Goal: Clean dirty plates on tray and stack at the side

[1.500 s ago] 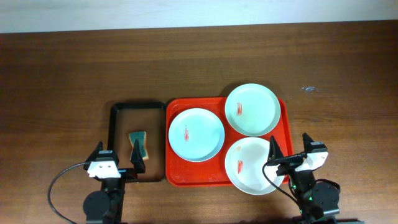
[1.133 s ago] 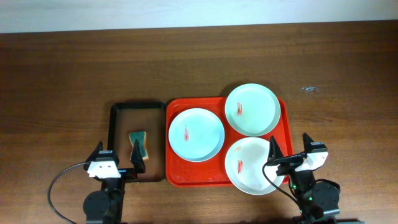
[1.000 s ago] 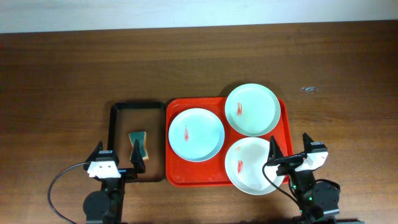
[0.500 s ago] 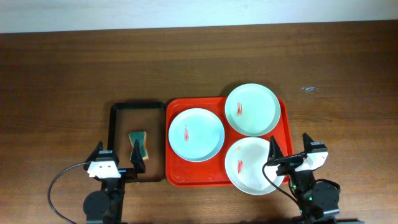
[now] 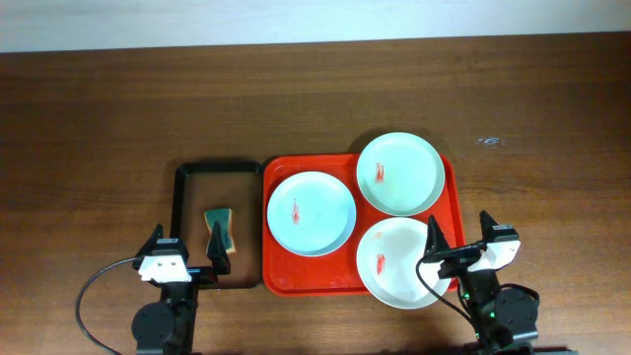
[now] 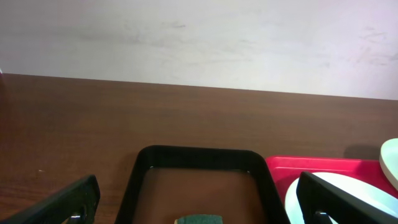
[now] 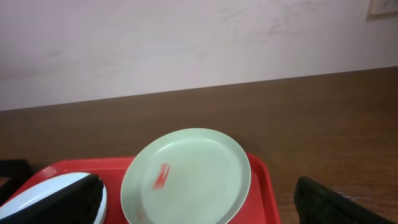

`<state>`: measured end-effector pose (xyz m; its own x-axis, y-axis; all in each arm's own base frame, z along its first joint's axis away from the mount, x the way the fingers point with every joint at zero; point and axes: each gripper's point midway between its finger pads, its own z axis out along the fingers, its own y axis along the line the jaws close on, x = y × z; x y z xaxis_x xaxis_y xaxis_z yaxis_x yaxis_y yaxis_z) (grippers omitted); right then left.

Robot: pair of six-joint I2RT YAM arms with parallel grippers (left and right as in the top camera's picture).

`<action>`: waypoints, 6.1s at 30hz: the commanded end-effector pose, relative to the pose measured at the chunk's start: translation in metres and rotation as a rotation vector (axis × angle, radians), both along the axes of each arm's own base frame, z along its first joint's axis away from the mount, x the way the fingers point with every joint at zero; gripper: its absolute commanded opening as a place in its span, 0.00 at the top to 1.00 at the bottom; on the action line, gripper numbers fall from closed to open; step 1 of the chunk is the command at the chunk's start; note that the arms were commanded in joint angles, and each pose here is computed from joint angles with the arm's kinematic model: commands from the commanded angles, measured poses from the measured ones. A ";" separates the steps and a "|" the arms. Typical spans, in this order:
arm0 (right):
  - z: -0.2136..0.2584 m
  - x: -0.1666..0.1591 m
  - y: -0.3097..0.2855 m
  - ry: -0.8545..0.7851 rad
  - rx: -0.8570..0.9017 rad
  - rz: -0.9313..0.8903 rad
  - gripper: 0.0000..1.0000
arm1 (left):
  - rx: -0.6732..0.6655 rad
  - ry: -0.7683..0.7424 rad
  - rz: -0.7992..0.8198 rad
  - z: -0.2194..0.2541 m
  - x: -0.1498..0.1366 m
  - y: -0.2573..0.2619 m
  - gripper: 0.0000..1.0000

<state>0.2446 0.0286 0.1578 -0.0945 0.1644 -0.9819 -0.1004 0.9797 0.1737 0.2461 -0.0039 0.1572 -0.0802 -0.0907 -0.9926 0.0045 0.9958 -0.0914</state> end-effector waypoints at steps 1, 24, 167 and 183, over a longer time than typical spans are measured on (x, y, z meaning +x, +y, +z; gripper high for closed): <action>-0.003 0.000 -0.002 0.005 -0.011 -0.009 0.02 | 0.018 0.001 -0.024 -0.001 0.000 -0.004 0.01; 0.054 -0.019 0.012 -0.002 0.136 0.079 0.02 | 0.016 -0.015 -0.046 0.006 -0.001 -0.008 0.01; -0.142 0.080 0.159 1.213 0.015 0.160 0.96 | -0.082 1.206 -0.463 -0.041 0.076 -0.144 1.00; -0.145 0.068 0.160 1.266 0.025 0.165 0.96 | -0.048 1.301 -0.308 -0.107 0.088 -0.169 1.00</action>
<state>0.3102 0.1886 0.0121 -0.9794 0.0678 -0.1902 0.0173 0.9666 0.2558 0.3267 -0.1688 0.0564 -0.9806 0.0801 -0.1791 0.1212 0.9652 -0.2318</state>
